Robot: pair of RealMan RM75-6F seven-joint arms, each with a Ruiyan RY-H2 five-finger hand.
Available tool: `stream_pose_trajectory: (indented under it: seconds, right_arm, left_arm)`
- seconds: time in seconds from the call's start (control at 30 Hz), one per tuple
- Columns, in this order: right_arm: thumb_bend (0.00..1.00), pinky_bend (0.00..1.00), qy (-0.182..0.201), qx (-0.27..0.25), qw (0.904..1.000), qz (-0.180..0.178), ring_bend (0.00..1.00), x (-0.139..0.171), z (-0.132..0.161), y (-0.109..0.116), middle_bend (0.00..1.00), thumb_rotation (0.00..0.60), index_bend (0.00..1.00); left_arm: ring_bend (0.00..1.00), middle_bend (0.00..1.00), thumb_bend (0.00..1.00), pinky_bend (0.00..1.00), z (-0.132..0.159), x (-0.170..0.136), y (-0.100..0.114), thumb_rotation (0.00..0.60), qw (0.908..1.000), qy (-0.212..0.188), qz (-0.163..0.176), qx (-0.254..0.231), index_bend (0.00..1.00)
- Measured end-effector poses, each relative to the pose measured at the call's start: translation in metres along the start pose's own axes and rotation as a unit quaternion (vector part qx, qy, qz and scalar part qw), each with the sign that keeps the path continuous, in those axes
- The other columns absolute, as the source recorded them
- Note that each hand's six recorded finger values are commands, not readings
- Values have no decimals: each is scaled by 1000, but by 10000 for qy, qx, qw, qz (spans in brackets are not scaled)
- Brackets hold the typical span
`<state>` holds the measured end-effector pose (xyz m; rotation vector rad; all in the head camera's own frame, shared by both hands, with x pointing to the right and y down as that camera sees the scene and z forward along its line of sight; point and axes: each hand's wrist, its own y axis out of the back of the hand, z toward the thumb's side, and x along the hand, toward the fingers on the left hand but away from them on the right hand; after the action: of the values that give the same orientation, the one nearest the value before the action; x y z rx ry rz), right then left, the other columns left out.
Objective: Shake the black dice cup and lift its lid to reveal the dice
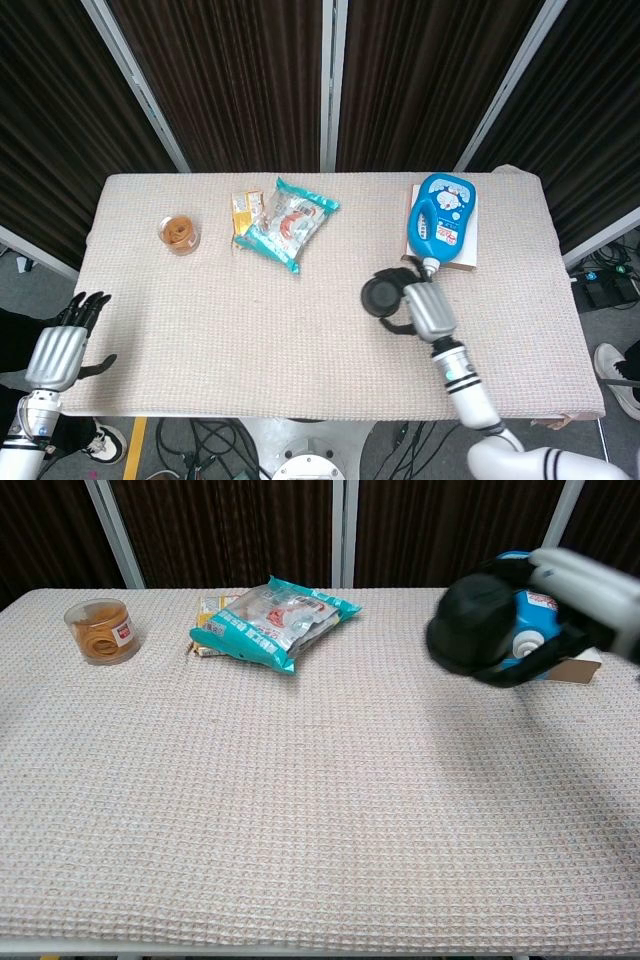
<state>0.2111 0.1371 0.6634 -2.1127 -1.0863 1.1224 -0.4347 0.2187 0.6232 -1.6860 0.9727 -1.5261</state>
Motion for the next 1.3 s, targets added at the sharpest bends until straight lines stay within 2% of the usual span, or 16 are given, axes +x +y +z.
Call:
stream_pose_trajectory:
  seconds: [0.1,0.13,0.2,0.27,0.37,0.5,0.6,0.67,0.77,0.87,1.0,1.07,1.17,1.23,1.3]
  right_arm:
    - [290,0,173,-567,9982,112,192,-4,40,-33,546,600,576]
    - [290,0,181,-698,9973,116,192,-4,47,-38,546,600,576]
    - [291,0,122,-901,9958,79,192,-3,52,-40,546,600,575]
    - [291,0,-12,-942,9956,-5,192,0,43,-33,546,600,574]
    - [291,0,-373,-701,9966,-212,192,9,2,-3,546,600,573]
    - [291,0,-938,89,9944,-483,192,39,-70,64,546,600,573]
    - [292,0,-1083,633,9908,-507,192,53,-94,100,546,600,574]
    - [292,0,-1067,826,9899,-438,192,54,-96,108,546,600,573]
    - [292,0,-921,897,9915,-218,192,44,-88,95,546,600,574]
    - [289,0,-631,630,9960,100,192,24,-62,52,545,600,574]
    - [279,0,-89,-121,9987,478,192,2,6,-23,545,600,573]
    - [280,0,35,-447,9976,528,192,1,30,-42,545,600,573]
    - [281,0,38,-753,9960,474,192,2,43,-51,544,600,571]
    - [282,0,-102,-776,9963,353,192,4,32,-43,544,600,570]
    - [282,0,-332,-643,9972,175,192,10,5,-24,544,600,570]
  left_arm:
    - [0,74,175,192,0,0,-4,600,10000,-27,-67,-27,92]
    - [0,73,175,192,2,1,-6,600,9999,-46,-90,-40,92]
    - [0,73,175,192,5,1,-10,600,9998,-105,-143,-54,92]
    - [0,73,175,192,7,2,-12,600,9997,-146,-166,-52,92]
    - [0,73,175,192,7,4,-12,600,9998,-141,-144,-64,92]
    - [0,74,175,192,9,3,-13,600,9998,-154,-153,-44,92]
    - [0,74,175,192,10,3,-13,600,9997,-171,-154,-40,92]
    - [0,73,175,192,10,2,-12,600,9998,-152,-132,-36,92]
    - [0,74,175,192,8,2,-11,600,9999,-96,-125,-31,92]
    - [0,74,175,192,7,3,-9,600,9999,-83,-103,-2,92]
    - [0,73,174,192,3,3,-6,600,9999,-63,-93,12,92]
    - [0,73,175,192,2,3,-6,600,9999,-55,-112,-10,92]
    - [0,73,175,192,3,2,-11,600,9998,-76,-153,-55,92]
    - [0,74,175,192,5,2,-14,600,9998,-112,-175,-61,92]
    - [0,74,175,192,7,2,-16,600,9997,-131,-191,-56,92]
